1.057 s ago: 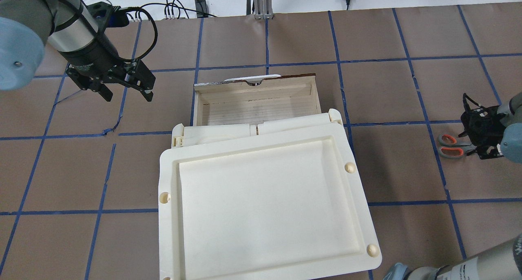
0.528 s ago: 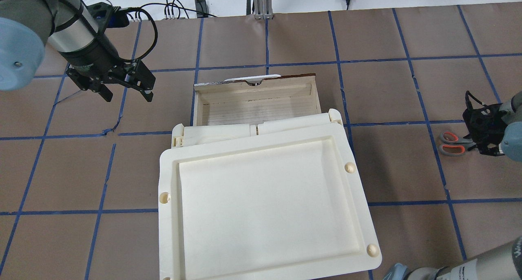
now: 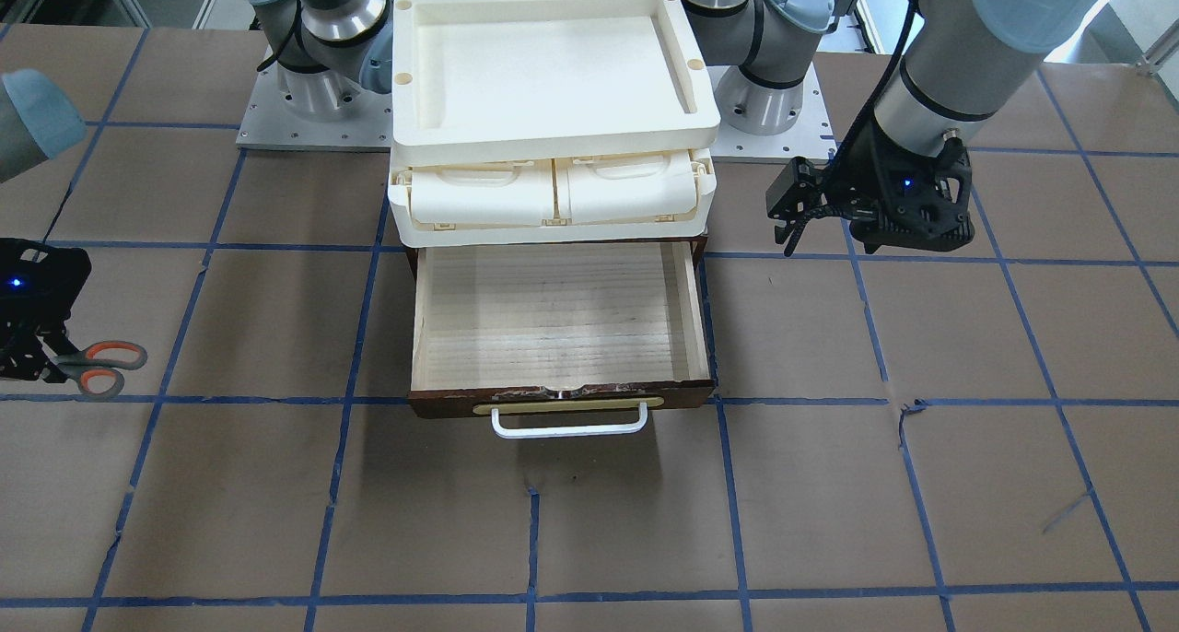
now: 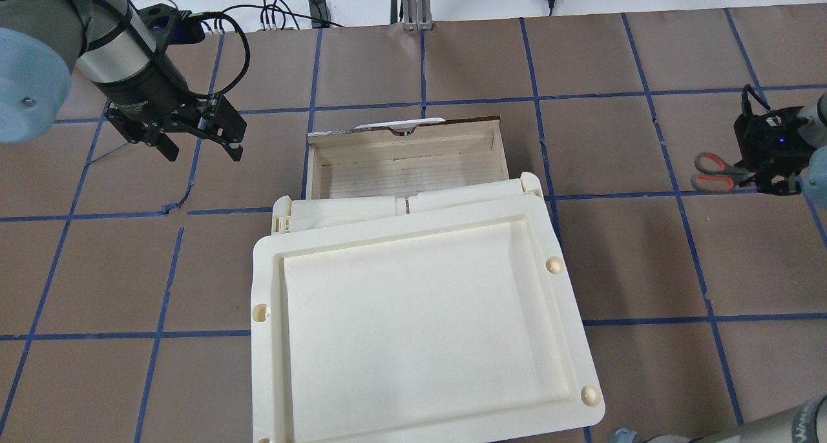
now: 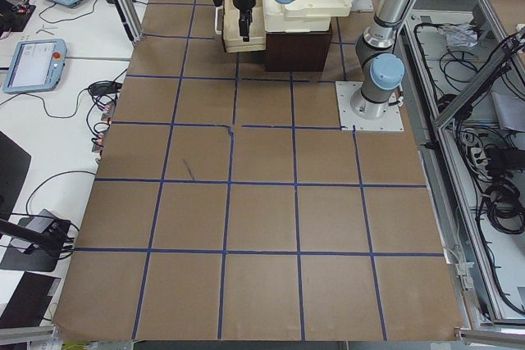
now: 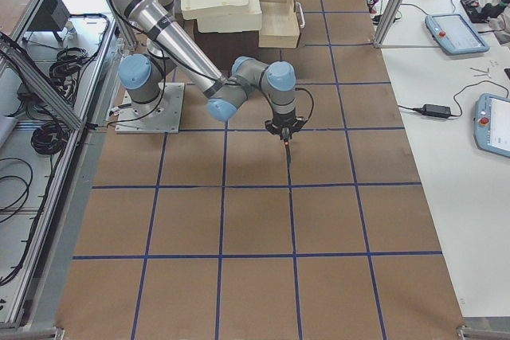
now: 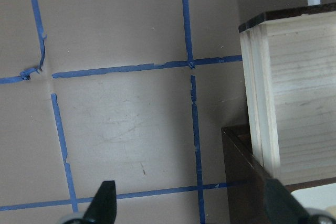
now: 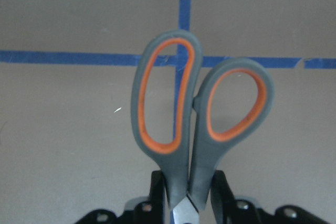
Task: Put scissors in drawer and close it
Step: 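Lift the scissors with the right gripper and carry them over the open drawer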
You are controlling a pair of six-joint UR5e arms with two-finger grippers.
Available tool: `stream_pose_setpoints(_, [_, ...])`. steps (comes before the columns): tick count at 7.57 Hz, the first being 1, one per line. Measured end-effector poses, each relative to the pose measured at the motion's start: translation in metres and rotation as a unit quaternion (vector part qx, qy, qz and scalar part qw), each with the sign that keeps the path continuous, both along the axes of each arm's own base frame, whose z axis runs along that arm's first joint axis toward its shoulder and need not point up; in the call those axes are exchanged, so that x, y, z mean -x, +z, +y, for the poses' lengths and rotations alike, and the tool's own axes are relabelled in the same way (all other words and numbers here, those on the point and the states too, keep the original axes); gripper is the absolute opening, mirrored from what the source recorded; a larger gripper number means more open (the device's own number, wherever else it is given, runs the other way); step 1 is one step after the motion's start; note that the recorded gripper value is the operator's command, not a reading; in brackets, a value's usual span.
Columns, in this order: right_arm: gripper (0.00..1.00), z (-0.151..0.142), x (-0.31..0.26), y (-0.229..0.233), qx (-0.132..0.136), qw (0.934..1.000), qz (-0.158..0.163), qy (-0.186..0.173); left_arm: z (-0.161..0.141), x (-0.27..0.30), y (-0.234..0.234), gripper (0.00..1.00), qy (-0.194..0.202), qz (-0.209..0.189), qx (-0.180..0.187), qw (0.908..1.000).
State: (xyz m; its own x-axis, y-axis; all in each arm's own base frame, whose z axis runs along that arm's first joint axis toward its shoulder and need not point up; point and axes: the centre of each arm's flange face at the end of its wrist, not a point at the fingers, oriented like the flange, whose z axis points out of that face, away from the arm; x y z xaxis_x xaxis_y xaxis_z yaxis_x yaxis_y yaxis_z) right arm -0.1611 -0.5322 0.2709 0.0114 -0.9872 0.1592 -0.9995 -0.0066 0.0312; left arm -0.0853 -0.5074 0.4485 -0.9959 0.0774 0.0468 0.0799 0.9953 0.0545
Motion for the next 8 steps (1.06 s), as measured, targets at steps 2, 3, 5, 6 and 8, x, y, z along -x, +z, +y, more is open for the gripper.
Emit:
stream_pose_setpoints(2, [0.0,-0.034,-0.069,0.06,0.008,0.9998,-0.017,-0.012,0.0,0.0,0.0,1.0,0.0,0.0,0.0,1.0])
stream_pose_setpoints(3, [0.0,-0.05,-0.108,0.089,-0.001,0.9994,-0.03,-0.018,0.0,0.0,0.0,1.0,0.0,0.0,0.0,1.0])
stream_pose_setpoints(5, [0.0,-0.068,-0.195,0.13,-0.014,0.9972,-0.068,-0.028,0.0,0.0,0.0,1.0,0.0,0.0,0.0,1.0])
stream_pose_setpoints(6, [0.0,-0.068,-0.245,0.143,-0.015,0.9955,-0.087,-0.034,0.0,0.0,0.0,1.0,0.0,0.0,0.001,1.0])
stream_pose_setpoints(8, [0.0,-0.06,-0.338,0.158,-0.016,0.9923,-0.112,-0.051,0.0,0.0,0.0,1.0,0.001,0.0,0.002,1.0])
